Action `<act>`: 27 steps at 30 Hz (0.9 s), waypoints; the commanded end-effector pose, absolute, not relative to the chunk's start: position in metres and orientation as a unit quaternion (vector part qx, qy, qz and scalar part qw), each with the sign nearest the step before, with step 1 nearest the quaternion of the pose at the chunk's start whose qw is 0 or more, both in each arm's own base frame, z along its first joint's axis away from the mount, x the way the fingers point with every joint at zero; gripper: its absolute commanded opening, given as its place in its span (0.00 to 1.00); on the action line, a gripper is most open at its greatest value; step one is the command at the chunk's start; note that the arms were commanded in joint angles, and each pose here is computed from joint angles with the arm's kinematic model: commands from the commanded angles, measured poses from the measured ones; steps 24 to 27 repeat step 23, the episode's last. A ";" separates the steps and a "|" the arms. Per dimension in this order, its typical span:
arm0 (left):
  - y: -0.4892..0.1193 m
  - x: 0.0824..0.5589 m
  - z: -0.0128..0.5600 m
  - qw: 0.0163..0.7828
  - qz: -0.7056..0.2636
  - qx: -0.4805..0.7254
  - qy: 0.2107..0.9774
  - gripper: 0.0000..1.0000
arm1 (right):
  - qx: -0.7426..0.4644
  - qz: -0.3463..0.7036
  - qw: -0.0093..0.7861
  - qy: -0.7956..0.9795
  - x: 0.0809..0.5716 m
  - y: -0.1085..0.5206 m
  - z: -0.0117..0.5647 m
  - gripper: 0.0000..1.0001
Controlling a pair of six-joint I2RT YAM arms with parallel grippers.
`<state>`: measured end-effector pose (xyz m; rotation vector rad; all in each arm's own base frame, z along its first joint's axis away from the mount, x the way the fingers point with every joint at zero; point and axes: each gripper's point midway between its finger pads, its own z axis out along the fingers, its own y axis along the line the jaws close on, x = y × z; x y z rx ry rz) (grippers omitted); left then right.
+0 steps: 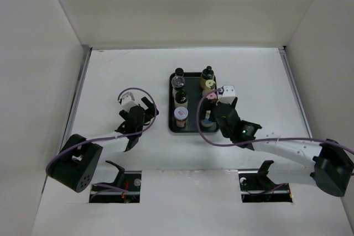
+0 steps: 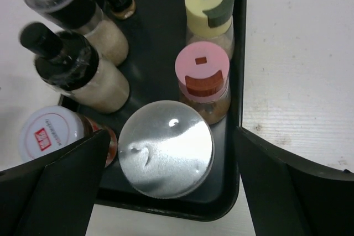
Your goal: Organize the condiment bottles
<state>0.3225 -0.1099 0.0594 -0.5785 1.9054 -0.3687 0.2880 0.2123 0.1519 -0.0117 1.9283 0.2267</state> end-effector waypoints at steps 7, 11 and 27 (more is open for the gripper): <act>-0.105 0.334 0.080 0.538 -0.123 -0.250 0.795 1.00 | 0.180 0.145 0.675 0.701 0.306 0.128 0.244 1.00; -0.103 0.333 0.091 0.540 -0.116 -0.251 0.795 1.00 | 0.250 0.153 0.662 0.689 0.313 0.095 0.221 1.00; -0.110 0.344 0.127 0.562 -0.113 -0.248 0.781 1.00 | 0.286 0.167 0.595 0.733 0.332 0.081 0.141 1.00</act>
